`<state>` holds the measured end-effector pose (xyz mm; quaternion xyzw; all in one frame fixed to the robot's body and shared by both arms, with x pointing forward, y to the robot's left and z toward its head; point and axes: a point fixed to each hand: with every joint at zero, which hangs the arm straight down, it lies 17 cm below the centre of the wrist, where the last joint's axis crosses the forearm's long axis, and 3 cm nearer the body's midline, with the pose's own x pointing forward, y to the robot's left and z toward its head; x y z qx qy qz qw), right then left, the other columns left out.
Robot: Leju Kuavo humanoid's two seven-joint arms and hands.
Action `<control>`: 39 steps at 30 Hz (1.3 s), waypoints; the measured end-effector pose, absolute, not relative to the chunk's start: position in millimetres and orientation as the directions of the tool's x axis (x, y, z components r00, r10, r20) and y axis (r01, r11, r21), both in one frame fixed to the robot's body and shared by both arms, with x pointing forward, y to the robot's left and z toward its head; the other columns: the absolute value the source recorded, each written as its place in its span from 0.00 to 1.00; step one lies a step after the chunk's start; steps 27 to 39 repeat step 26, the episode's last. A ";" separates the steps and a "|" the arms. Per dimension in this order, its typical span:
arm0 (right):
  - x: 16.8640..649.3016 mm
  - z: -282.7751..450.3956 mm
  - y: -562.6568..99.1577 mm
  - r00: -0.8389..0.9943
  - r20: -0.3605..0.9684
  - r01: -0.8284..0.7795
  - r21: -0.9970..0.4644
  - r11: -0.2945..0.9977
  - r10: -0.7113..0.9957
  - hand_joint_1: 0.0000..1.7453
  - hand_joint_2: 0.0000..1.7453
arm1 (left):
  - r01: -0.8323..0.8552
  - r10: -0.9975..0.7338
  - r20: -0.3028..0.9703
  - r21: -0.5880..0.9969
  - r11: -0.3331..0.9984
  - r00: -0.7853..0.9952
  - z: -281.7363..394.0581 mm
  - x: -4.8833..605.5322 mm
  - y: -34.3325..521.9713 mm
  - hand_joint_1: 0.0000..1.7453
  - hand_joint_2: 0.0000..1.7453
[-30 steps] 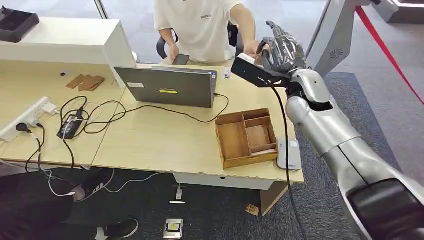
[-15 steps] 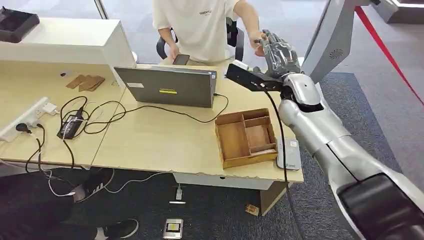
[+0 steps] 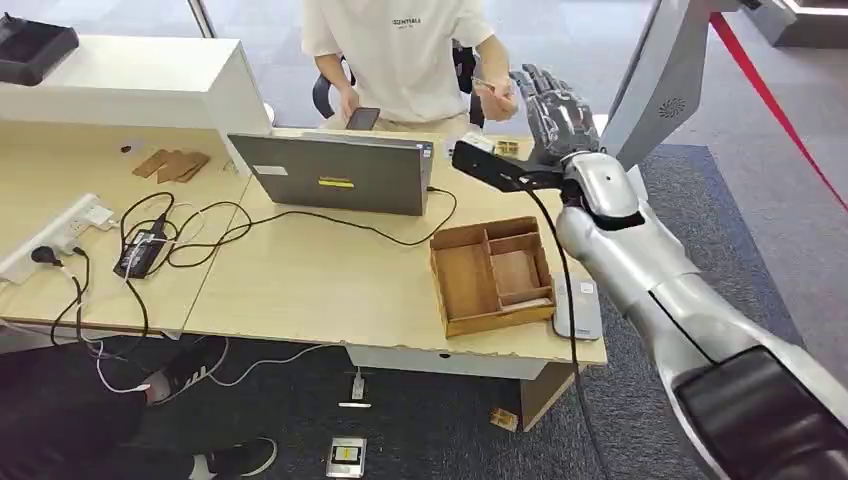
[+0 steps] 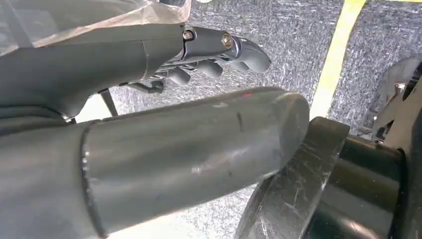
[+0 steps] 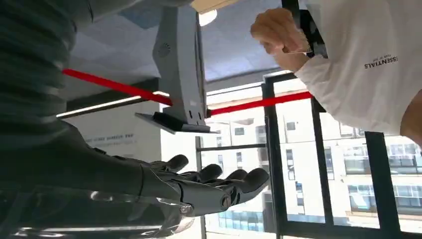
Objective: Pass the card to the sensor for recognition and then transmit it.
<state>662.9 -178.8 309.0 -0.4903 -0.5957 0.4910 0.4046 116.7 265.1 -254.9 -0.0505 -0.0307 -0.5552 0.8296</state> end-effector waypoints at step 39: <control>629.7 349.6 -150.1 -0.295 -0.201 0.462 -0.886 -0.045 0.934 0.00 1.00 | 0.913 -0.908 0.102 -0.085 0.400 0.407 -258.5 95.2 263.0 0.00 0.00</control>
